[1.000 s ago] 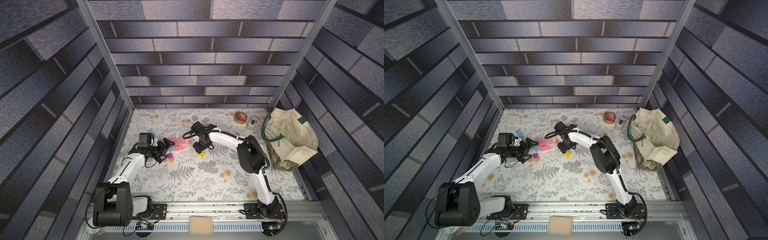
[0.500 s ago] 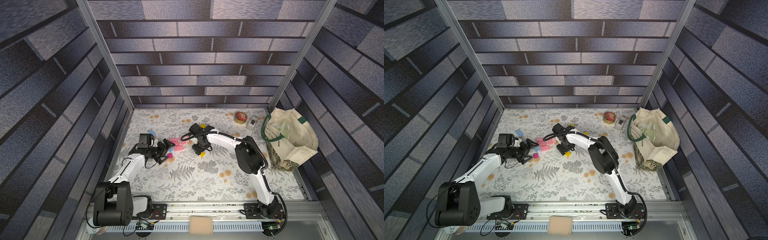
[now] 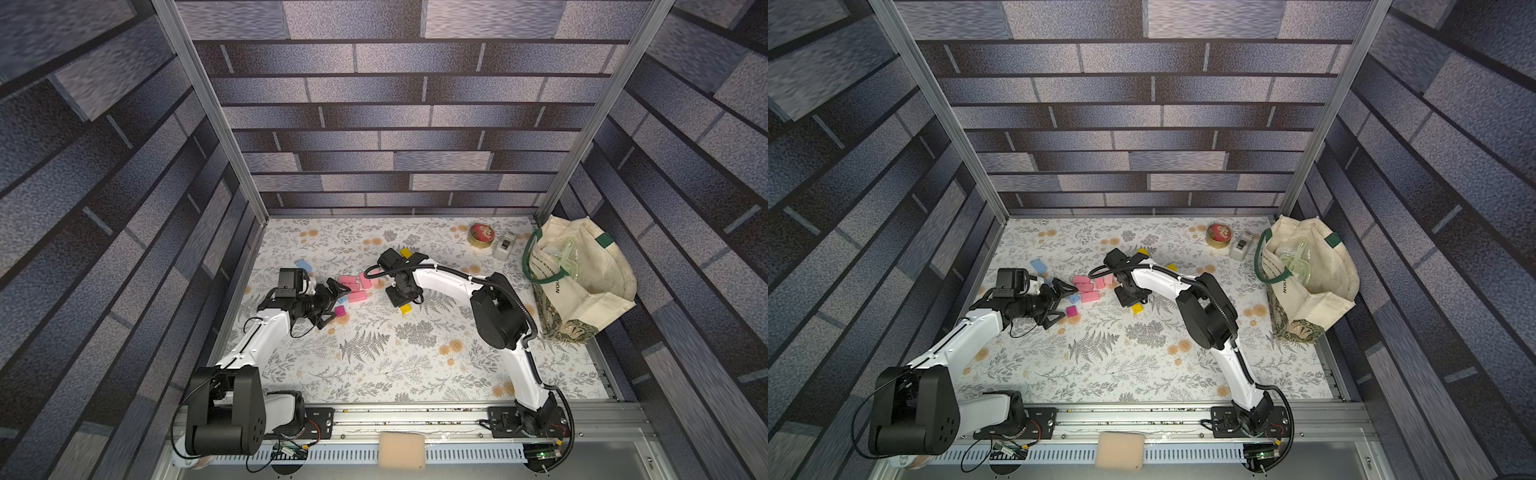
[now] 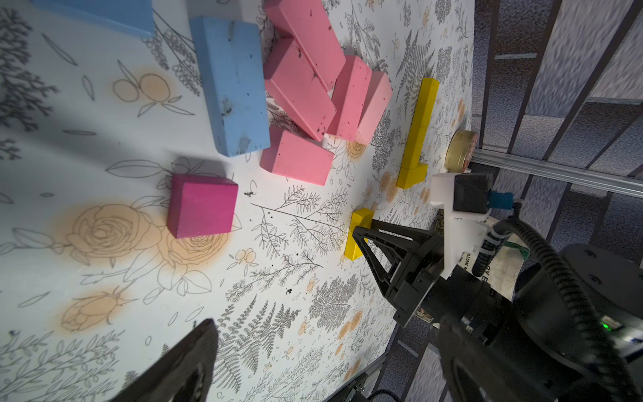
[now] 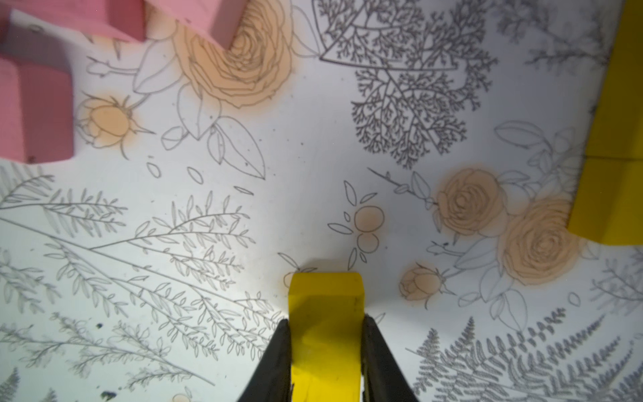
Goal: Assemble the letter v with building blocks
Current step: Pick up the building block from the center of the board.
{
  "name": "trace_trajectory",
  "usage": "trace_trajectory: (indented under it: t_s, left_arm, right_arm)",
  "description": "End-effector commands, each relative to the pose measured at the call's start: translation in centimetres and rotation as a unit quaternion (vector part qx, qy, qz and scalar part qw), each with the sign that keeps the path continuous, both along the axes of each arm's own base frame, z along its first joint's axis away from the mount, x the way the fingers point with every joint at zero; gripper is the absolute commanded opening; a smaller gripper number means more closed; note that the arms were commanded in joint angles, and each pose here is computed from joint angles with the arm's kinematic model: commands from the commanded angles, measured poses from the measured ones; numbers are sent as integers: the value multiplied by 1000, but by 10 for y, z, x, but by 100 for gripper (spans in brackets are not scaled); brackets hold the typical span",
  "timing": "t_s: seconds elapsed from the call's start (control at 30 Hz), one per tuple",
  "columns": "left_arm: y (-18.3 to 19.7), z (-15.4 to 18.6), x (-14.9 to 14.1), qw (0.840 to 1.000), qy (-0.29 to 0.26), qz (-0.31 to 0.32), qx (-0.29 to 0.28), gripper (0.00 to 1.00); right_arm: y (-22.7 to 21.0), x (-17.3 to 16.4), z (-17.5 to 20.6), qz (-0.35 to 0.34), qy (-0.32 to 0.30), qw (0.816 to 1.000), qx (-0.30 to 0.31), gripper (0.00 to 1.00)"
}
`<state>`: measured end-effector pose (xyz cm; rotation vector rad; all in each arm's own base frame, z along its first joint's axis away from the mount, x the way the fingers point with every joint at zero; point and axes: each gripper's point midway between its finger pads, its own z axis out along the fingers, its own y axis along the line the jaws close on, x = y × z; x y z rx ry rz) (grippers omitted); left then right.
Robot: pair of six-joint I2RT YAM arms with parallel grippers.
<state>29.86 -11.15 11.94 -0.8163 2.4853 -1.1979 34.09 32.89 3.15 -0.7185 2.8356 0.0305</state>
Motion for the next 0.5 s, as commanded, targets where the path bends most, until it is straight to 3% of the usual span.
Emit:
trace_trajectory:
  t_s: [0.0, 0.3, 0.33, 0.47]
  left_arm:
    - [-10, 16, 13, 999, -32, -19, 8, 100]
    - [-52, 65, 41, 989, -103, -88, 61, 100]
    - [-56, 72, 45, 987, -114, -93, 67, 100]
    - [-78, 94, 62, 977, -146, -120, 95, 100]
  right_arm:
    - [-31, -14, -13, -63, 15, 996, -59, 14]
    - [-80, 11, 56, -162, -8, 987, -11, 12]
    - [-94, 21, 80, -186, -22, 982, 9, 12]
    - [-146, 57, 117, -276, -41, 959, 40, 12]
